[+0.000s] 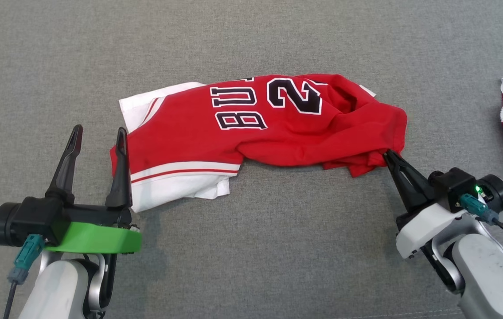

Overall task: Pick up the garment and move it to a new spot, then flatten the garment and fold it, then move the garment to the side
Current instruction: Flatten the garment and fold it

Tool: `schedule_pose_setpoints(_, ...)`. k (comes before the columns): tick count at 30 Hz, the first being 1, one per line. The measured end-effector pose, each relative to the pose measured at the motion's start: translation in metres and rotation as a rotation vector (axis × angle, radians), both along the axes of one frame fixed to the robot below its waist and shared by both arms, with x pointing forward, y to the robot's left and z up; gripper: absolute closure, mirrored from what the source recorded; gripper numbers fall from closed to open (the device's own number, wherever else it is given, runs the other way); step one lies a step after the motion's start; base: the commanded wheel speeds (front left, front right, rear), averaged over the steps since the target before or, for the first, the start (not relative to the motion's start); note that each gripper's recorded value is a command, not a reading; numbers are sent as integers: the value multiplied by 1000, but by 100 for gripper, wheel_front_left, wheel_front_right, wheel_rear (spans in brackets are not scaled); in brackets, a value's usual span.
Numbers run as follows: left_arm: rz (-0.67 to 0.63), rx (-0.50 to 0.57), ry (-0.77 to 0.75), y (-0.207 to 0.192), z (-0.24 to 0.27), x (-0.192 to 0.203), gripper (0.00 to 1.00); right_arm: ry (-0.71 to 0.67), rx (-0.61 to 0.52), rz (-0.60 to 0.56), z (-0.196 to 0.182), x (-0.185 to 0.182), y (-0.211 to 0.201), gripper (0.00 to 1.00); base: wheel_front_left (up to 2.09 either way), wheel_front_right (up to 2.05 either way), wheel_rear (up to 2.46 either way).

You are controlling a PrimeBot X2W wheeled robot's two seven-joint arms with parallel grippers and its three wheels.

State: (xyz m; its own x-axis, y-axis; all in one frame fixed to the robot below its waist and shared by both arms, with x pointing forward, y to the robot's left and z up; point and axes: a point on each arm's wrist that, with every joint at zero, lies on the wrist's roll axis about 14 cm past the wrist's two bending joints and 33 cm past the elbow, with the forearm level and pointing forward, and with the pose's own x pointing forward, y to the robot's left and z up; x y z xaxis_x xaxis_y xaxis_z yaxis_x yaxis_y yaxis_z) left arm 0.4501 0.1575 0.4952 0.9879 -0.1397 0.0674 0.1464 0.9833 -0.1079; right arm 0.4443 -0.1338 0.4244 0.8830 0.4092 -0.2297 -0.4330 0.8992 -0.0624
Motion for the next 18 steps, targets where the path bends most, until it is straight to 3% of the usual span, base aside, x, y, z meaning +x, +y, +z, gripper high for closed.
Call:
schedule_pose_setpoints(1,-2,1,-1,0,0,1,0,-1,17,-9,-2,-1,1,68,0,0,0)
schedule_pose_setpoints(2,-5,3,-2,-1,1,1,0,-6,33,-18,-2,-1,3,9,0,0,0)
schedule_pose_setpoints(3,-7,4,-5,-2,1,2,0,-13,50,-29,-1,-1,4,0,0,0,0)
schedule_pose_setpoints(10,3,15,-35,1,13,2,0,-100,135,-96,21,-6,6,0,0,0,0)
schedule_pose_setpoints(18,43,16,-62,10,27,-11,0,-259,207,-131,76,-22,11,0,0,0,0)
